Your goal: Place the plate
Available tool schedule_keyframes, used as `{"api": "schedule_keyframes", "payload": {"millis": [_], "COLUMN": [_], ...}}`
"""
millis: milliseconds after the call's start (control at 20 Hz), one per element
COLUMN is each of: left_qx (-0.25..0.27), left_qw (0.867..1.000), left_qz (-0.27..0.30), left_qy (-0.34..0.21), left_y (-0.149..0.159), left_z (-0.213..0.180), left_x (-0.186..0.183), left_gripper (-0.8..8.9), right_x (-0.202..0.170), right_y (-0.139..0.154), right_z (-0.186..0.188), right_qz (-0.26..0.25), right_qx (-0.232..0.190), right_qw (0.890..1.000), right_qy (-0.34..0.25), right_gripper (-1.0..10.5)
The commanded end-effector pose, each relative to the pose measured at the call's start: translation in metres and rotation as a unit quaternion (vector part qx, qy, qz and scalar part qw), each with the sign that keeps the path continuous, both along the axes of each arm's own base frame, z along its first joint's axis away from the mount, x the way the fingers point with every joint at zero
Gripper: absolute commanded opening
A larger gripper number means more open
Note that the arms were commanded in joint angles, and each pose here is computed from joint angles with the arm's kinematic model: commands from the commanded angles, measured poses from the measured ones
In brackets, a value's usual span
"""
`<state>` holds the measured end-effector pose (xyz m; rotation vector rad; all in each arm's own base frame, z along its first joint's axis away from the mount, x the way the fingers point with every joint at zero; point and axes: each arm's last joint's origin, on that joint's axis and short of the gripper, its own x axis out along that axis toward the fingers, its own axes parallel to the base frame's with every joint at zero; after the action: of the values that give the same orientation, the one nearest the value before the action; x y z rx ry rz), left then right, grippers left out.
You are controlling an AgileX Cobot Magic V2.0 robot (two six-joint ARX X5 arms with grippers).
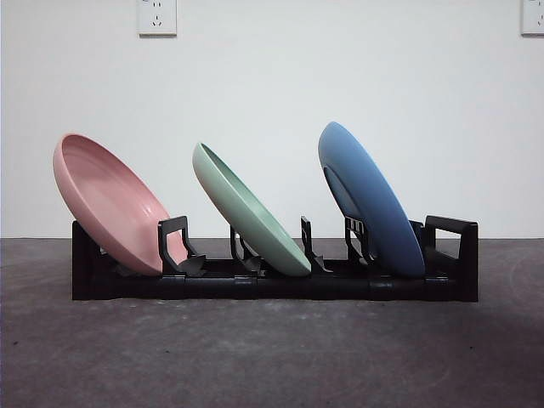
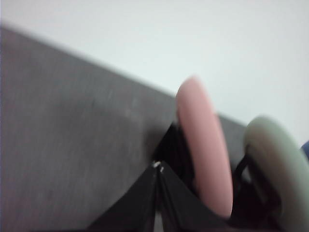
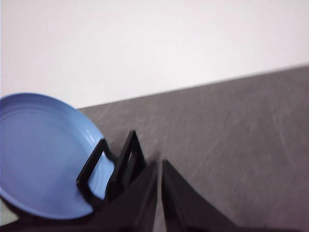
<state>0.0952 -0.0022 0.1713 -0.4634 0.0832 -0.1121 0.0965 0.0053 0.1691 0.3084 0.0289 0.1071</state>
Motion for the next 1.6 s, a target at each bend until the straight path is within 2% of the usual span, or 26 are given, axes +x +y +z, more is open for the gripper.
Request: {"api": "schedule_keyframes", "payload": {"millis": [50, 500, 750, 950, 1250, 1300, 1400, 1450, 1550, 1600], "left_qx": [-0.016, 0.038, 0.079, 0.11, 0.163, 0.171, 0.176, 0.176, 0.177, 0.177], "left_qw": [1.0, 0.991, 0.975, 0.954, 0.893, 0.888, 0.888, 0.889, 0.89, 0.89], "left_qz": [0.0, -0.019, -0.067, -0.116, -0.2, -0.209, -0.216, -0.217, -0.216, -0.216], "left_qy": [0.021, 0.129, 0.198, 0.254, 0.368, 0.372, 0.367, 0.364, 0.361, 0.362], "left_y": [0.0, -0.001, -0.003, -0.008, -0.022, -0.024, -0.027, -0.028, -0.028, -0.028], "left_z": [0.017, 0.065, 0.093, 0.111, 0.128, 0.129, 0.133, 0.135, 0.137, 0.137], "left_x": [-0.004, -0.001, 0.015, 0.03, 0.061, 0.064, 0.07, 0.071, 0.071, 0.071], "left_gripper": [0.1, 0.1, 0.1, 0.1, 0.1, 0.1, 0.13, 0.57, 2.55, 3.12], "right_x": [-0.003, -0.004, 0.008, 0.022, 0.065, 0.072, 0.085, 0.09, 0.098, 0.099], "right_y": [0.0, 0.003, 0.005, 0.007, 0.019, 0.021, 0.026, 0.027, 0.032, 0.034], "right_z": [0.013, 0.058, 0.085, 0.105, 0.14, 0.143, 0.147, 0.148, 0.15, 0.15], "right_qz": [0.0, 0.04, 0.082, 0.117, 0.211, 0.219, 0.233, 0.238, 0.246, 0.249], "right_qx": [0.055, 0.046, 0.022, -0.013, -0.07, -0.078, -0.092, -0.095, -0.097, -0.098], "right_qw": [0.998, 0.99, 0.979, 0.965, 0.922, 0.916, 0.905, 0.901, 0.897, 0.895], "right_qy": [0.026, 0.129, 0.185, 0.236, 0.318, 0.328, 0.343, 0.349, 0.356, 0.357], "right_gripper": [0.1, 0.1, 0.1, 0.1, 0.1, 0.1, 0.2, 0.4, 2.5, 3.1]}}
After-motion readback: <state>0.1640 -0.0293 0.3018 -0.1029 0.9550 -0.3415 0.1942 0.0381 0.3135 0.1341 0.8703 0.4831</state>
